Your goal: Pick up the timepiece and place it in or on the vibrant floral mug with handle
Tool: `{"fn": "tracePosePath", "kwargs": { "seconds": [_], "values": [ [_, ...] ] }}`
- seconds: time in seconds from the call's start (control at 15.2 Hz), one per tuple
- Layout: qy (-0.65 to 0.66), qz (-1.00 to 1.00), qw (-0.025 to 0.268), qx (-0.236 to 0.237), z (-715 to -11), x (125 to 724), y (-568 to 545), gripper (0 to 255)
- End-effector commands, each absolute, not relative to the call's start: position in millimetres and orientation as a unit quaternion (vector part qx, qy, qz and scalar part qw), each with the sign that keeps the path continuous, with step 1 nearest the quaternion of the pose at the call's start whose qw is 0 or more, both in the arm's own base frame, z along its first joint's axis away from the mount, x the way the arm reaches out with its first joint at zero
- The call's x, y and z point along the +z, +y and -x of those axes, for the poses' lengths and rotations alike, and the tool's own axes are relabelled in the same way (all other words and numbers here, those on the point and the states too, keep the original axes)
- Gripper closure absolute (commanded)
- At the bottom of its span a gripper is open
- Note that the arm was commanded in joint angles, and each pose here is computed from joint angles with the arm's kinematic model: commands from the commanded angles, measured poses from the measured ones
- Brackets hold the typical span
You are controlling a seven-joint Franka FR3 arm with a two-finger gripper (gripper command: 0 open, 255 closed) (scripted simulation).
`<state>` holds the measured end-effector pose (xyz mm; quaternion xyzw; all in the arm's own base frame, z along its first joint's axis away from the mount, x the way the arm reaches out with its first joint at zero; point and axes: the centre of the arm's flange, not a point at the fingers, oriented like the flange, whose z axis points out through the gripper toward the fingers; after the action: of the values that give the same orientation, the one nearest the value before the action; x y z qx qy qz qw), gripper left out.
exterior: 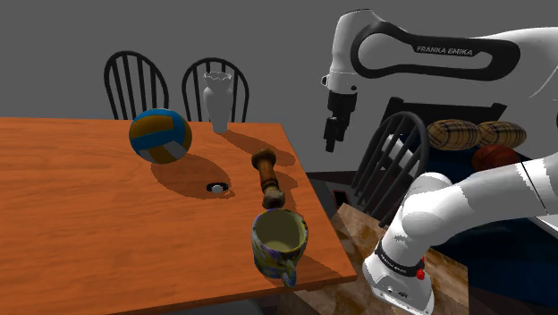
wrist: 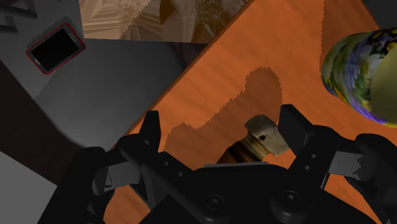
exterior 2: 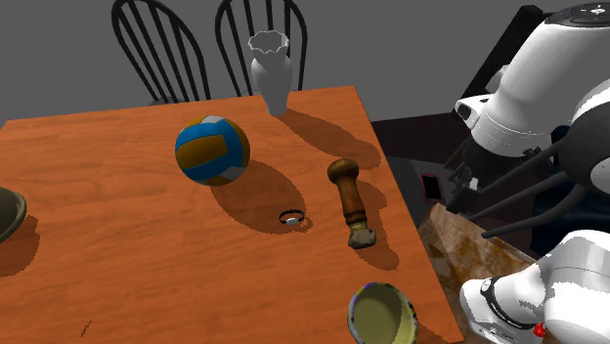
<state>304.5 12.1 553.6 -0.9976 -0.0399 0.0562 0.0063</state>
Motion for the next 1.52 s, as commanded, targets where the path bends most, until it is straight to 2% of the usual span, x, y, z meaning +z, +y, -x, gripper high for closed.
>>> {"fn": "tracePosePath", "kwargs": {
  "seconds": [0.0, 1.45],
  "values": [
    [-0.04, 0.998, 0.006, 0.056, -305, 554, 12, 0],
    [-0.306, 0.949, 0.069, 0.046, -541, 428, 108, 0]
  ]
}}
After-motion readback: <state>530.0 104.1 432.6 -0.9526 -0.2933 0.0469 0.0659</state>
